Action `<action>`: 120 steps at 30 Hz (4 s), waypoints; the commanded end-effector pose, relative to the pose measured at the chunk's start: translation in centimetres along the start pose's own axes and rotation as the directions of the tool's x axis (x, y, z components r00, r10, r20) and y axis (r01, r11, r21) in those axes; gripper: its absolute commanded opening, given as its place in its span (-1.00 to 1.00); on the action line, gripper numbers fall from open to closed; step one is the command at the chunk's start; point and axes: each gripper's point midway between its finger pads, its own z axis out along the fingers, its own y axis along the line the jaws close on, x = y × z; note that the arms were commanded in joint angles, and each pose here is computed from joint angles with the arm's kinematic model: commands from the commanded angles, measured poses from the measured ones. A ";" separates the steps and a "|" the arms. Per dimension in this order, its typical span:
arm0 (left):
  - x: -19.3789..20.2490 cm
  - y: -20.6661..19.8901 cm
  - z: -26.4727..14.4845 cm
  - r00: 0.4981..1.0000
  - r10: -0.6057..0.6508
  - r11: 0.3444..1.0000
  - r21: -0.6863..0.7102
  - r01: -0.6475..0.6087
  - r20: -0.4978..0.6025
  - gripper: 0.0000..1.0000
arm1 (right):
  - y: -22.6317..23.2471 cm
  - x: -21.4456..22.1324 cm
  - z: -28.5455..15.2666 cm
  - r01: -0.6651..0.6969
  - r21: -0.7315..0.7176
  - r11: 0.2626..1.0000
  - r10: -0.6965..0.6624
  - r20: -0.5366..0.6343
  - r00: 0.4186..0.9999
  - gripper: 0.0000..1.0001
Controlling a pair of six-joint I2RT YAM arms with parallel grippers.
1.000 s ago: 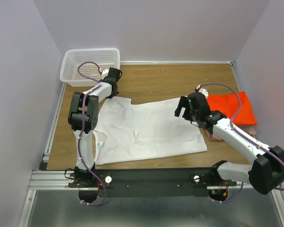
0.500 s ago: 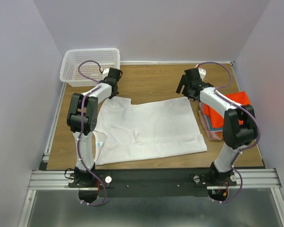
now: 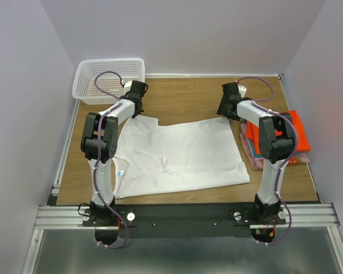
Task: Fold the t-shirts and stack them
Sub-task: Fold the tshirt
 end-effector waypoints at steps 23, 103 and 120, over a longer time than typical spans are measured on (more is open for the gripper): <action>-3.2 -0.3 -1.7 0.996 -0.022 1.000 0.013 0.021 0.086 -1.00 | -0.5 0.9 0.5 0.019 0.006 1.000 -0.018 -0.022 1.000 -0.99; 14.0 7.6 -16.1 0.941 -0.336 0.907 0.277 0.316 0.027 -0.04 | -8.3 13.6 -12.0 -0.047 -0.146 0.988 0.028 -0.126 0.992 -0.39; 7.7 5.1 -21.0 0.909 -0.403 0.827 0.468 0.310 0.110 0.97 | -2.2 10.1 -20.0 -0.020 -0.557 0.830 -0.020 -0.066 0.998 1.00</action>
